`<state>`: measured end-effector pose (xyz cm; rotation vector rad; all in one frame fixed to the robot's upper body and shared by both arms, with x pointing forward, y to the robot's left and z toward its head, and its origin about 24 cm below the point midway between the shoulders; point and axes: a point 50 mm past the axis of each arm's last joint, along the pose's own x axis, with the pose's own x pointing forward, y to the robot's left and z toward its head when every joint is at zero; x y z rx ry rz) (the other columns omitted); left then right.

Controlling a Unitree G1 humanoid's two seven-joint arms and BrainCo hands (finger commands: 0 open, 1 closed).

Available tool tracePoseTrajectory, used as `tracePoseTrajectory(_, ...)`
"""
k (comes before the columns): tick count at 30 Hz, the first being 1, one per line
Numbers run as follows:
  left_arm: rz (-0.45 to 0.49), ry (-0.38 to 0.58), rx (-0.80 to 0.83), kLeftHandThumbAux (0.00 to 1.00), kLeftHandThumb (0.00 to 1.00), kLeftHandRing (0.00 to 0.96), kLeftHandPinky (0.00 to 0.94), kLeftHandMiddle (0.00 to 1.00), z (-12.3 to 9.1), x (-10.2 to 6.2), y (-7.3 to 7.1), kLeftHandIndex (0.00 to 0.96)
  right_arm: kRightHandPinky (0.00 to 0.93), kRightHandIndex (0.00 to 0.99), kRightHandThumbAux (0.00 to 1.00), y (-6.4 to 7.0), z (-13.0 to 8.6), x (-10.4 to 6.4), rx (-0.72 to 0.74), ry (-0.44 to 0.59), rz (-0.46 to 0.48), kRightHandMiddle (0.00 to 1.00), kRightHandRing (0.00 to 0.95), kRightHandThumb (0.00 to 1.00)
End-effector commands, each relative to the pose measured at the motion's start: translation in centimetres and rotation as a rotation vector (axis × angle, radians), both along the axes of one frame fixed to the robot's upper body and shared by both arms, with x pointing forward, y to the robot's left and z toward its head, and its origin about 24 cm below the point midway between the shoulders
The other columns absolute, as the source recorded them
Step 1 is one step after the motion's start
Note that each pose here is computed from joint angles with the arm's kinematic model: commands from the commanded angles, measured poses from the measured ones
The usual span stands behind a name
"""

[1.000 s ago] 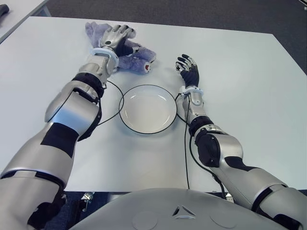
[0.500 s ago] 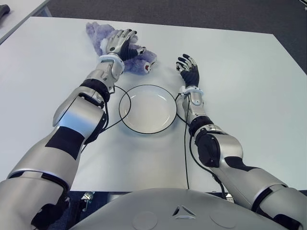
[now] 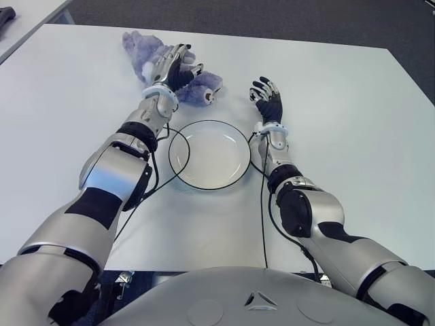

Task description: Put the doll into the plate.

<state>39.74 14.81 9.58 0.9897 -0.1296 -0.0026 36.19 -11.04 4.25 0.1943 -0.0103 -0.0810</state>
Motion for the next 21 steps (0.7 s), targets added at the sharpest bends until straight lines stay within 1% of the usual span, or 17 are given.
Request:
tracePoseTrajectory(1,0.080,0.180,0.003,0.309,0.490,0.102,0.253,0.016,-5.7,-2.6,1.6,0.000,0.285,0.182,0.865,0.6,-10.2,-7.1,0.047,0.443,-0.002,0.257,0.265,0.486)
tracePoseTrajectory(2,0.089,0.176,0.014,0.331,0.574,0.205,0.349,0.090,-5.7,-2.6,1.8,0.011,0.291,0.185,0.865,0.5,-10.2,-7.1,0.047,0.442,-0.003,0.261,0.269,0.486)
tracePoseTrajectory(3,0.099,0.170,0.025,0.334,0.589,0.222,0.365,0.103,-5.7,-2.6,2.0,0.013,0.292,0.185,0.865,0.5,-10.2,-7.1,0.048,0.442,-0.005,0.262,0.270,0.486)
tracePoseTrajectory(4,0.103,0.166,0.030,0.342,0.665,0.255,0.402,0.144,-5.6,-2.6,2.1,0.045,0.294,0.187,0.865,0.5,-10.2,-7.1,0.049,0.442,-0.006,0.266,0.274,0.488)
tracePoseTrajectory(6,0.113,0.163,0.038,0.346,0.696,0.269,0.419,0.167,-5.6,-2.6,2.3,0.065,0.297,0.187,0.866,0.4,-10.2,-7.1,0.052,0.441,-0.008,0.268,0.276,0.491)
tracePoseTrajectory(8,0.122,0.162,0.047,0.347,0.706,0.275,0.427,0.178,-5.7,-2.6,2.5,0.076,0.298,0.186,0.865,0.4,-10.2,-7.1,0.055,0.440,-0.010,0.269,0.277,0.499)
tracePoseTrajectory(10,0.137,0.161,0.064,0.355,0.755,0.301,0.439,0.230,-5.8,-2.7,2.8,0.131,0.302,0.187,0.867,0.3,-10.2,-7.1,0.061,0.440,-0.014,0.273,0.281,0.522)
tracePoseTrajectory(11,0.145,0.160,0.082,0.355,0.759,0.303,0.439,0.233,-5.8,-2.7,3.0,0.135,0.301,0.187,0.867,0.2,-10.2,-7.1,0.064,0.440,-0.016,0.273,0.281,0.524)
tracePoseTrajectory(12,0.150,0.158,0.094,0.362,0.772,0.315,0.443,0.251,-5.9,-2.8,3.1,0.160,0.296,0.185,0.868,0.2,-10.2,-7.1,0.066,0.440,-0.017,0.273,0.280,0.526)
tracePoseTrajectory(15,0.155,0.149,0.184,0.368,0.779,0.315,0.442,0.252,-6.1,-3.0,3.4,0.178,0.293,0.180,0.869,0.1,-10.3,-7.1,0.073,0.441,-0.020,0.274,0.279,0.527)
tracePoseTrajectory(17,0.153,0.144,0.249,0.361,0.758,0.297,0.387,0.233,-6.3,-3.1,3.5,0.174,0.291,0.177,0.870,0.1,-10.3,-7.1,0.077,0.441,-0.022,0.275,0.278,0.545)
tracePoseTrajectory(19,0.147,0.142,0.325,0.358,0.752,0.293,0.375,0.227,-6.3,-3.1,3.7,0.170,0.291,0.176,0.870,0.0,-10.3,-7.1,0.082,0.441,-0.024,0.275,0.278,0.550)
tracePoseTrajectory(20,0.143,0.142,0.363,0.341,0.724,0.231,0.290,0.168,-6.3,-3.1,3.8,0.142,0.289,0.176,0.870,0.0,-10.3,-7.1,0.084,0.442,-0.025,0.274,0.276,0.559)
tracePoseTrajectory(21,0.137,0.145,0.411,0.339,0.720,0.221,0.275,0.158,-6.3,-3.1,3.9,0.137,0.289,0.176,0.869,0.0,-10.3,-7.1,0.086,0.442,-0.026,0.274,0.276,0.563)
